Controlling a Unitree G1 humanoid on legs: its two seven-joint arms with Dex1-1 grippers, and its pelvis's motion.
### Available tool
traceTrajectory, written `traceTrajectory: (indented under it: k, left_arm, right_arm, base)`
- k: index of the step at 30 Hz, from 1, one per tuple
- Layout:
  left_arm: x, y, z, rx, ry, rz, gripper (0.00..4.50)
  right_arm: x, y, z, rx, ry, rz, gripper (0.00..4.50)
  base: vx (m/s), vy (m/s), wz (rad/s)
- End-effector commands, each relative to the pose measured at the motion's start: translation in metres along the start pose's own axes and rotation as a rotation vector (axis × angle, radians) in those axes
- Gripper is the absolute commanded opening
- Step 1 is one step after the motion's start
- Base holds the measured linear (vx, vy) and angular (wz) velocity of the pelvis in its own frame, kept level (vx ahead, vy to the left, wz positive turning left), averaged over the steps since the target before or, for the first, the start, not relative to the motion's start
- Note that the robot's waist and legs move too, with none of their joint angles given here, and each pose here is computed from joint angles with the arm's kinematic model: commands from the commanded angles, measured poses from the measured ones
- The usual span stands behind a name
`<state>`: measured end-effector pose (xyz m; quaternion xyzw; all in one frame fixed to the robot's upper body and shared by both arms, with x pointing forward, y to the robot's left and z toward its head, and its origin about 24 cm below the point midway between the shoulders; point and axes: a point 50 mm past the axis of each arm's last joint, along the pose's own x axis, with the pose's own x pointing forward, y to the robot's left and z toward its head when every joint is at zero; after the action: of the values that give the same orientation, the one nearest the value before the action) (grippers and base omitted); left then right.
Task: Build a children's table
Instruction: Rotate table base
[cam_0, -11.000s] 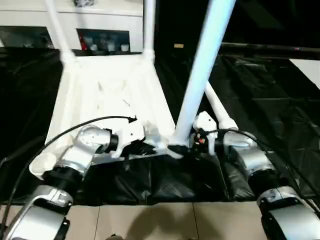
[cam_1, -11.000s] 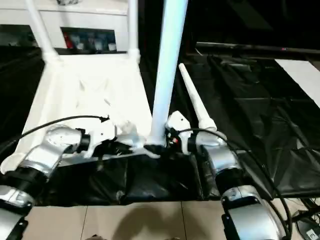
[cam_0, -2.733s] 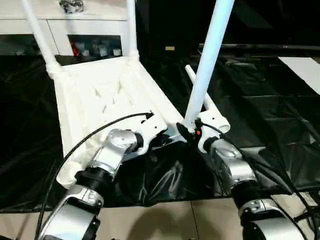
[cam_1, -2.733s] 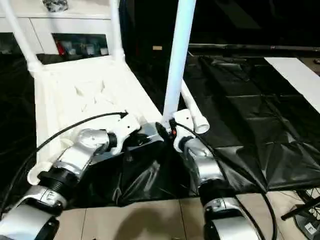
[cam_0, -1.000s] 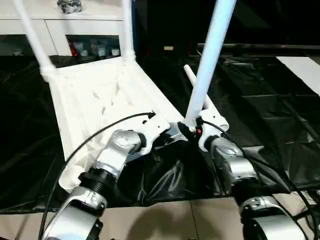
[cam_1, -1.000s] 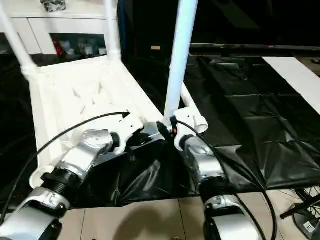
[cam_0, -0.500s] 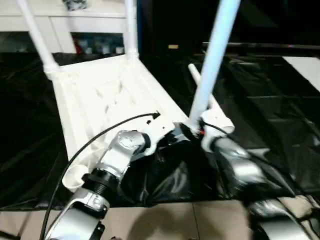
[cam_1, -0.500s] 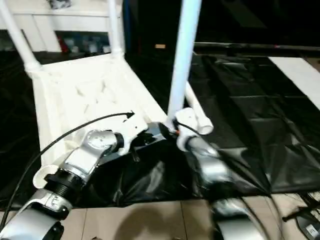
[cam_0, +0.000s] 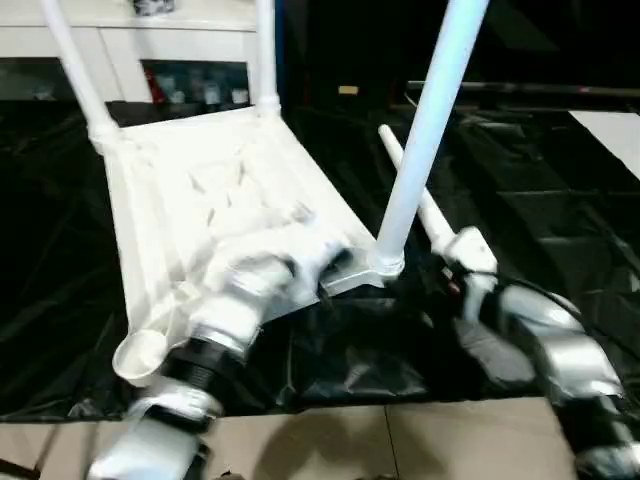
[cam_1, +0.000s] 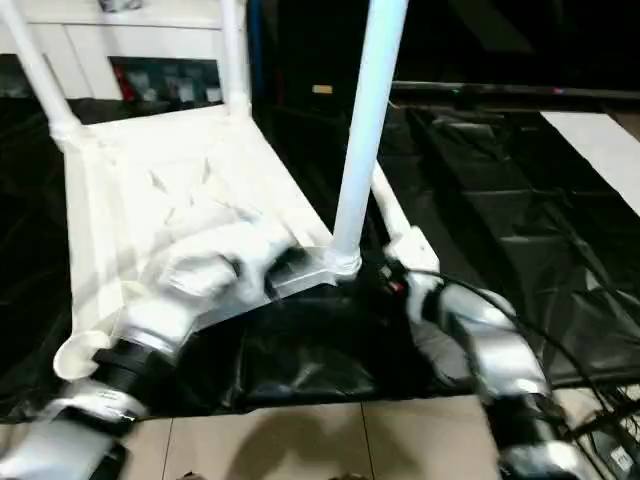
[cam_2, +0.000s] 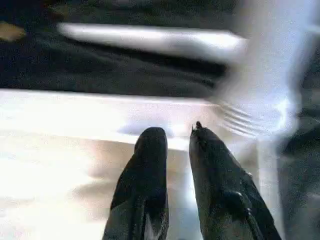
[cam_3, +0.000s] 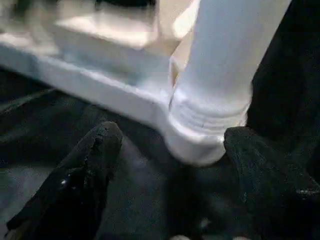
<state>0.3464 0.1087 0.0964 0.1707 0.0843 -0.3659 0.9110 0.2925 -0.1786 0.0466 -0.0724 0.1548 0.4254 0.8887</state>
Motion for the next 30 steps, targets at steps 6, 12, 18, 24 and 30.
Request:
traceTrajectory:
  k: [6,12,18,24,30]
  left_arm:
    - [-0.072,0.079,-0.004,0.154,0.229,0.323,0.65]
    - [-0.12,0.104,-0.049,0.217,0.556,0.428,0.15]
    - [-0.123,0.098,-0.061,0.198,0.607,0.387,0.0]
    - [-0.119,0.081,-0.072,0.227,0.697,0.164,0.0]
    - [-0.124,0.059,-0.067,0.273,0.74,-0.174,0.0]
  right_arm:
    - [0.016,0.015,0.008,0.001,0.024,0.065,3.44]
    - [0.034,0.012,0.007,0.025,0.076,0.025,2.93]
    - [0.045,0.013,0.006,0.021,0.125,0.017,2.5]
    - [0.058,0.015,0.003,0.019,0.16,0.021,1.98]
    - [0.072,0.005,0.004,0.015,0.161,-0.072,1.44]
  base:
    - [0.0,0.0,0.0]
    - [0.0,0.0,0.0]
    - [0.0,0.0,0.0]
    - [0.0,0.0,0.0]
    - [0.0,0.0,0.0]
